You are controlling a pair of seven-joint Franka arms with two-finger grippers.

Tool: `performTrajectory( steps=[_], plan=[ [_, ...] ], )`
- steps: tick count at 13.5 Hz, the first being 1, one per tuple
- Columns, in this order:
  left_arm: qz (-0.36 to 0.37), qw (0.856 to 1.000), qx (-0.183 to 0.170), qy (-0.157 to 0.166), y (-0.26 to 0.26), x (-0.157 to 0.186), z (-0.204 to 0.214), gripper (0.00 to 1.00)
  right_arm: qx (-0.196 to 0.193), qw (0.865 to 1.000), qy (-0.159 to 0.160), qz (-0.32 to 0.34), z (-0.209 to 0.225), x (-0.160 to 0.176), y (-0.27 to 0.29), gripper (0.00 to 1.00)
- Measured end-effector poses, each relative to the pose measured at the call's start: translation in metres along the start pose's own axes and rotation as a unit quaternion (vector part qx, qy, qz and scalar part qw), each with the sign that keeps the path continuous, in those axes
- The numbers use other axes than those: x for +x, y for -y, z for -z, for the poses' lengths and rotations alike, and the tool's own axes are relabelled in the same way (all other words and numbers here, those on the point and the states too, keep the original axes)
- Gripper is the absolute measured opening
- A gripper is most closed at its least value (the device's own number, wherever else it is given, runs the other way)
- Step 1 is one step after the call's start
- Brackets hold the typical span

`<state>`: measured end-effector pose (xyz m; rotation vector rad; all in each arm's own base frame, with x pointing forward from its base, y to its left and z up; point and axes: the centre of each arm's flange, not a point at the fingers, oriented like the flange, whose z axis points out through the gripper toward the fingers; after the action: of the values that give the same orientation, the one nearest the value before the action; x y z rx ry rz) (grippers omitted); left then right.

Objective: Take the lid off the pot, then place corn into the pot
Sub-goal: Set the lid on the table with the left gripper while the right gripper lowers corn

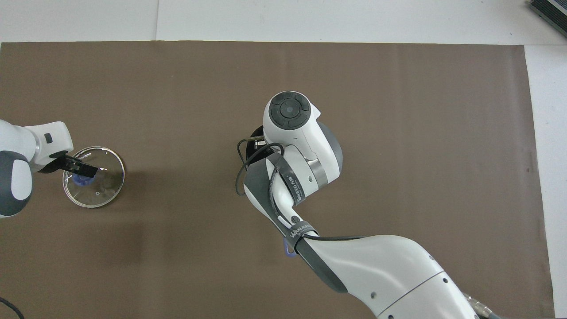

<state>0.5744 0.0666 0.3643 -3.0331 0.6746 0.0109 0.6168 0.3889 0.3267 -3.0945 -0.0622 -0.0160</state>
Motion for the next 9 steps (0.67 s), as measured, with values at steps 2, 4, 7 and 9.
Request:
performTrajectory(
  steps=[2,4,7,9],
  plan=[
    [-0.004,1.000,0.002,-0.003,0.002,0.010,0.015,1.00,0.014,1.000,-0.002,-0.003,0.000,-0.001,0.006,0.46],
    [-0.006,1.000,0.004,-0.007,0.003,0.014,0.021,1.00,0.015,1.000,-0.004,-0.001,0.001,-0.003,0.009,0.63],
    [-0.007,1.000,0.005,-0.009,-0.001,0.025,0.043,1.00,0.022,1.000,-0.019,-0.002,0.021,0.002,0.007,0.99],
    [0.008,1.000,0.005,-0.009,-0.009,0.038,0.071,1.00,0.029,0.999,-0.038,-0.008,0.056,0.006,-0.001,1.00]
  ],
)
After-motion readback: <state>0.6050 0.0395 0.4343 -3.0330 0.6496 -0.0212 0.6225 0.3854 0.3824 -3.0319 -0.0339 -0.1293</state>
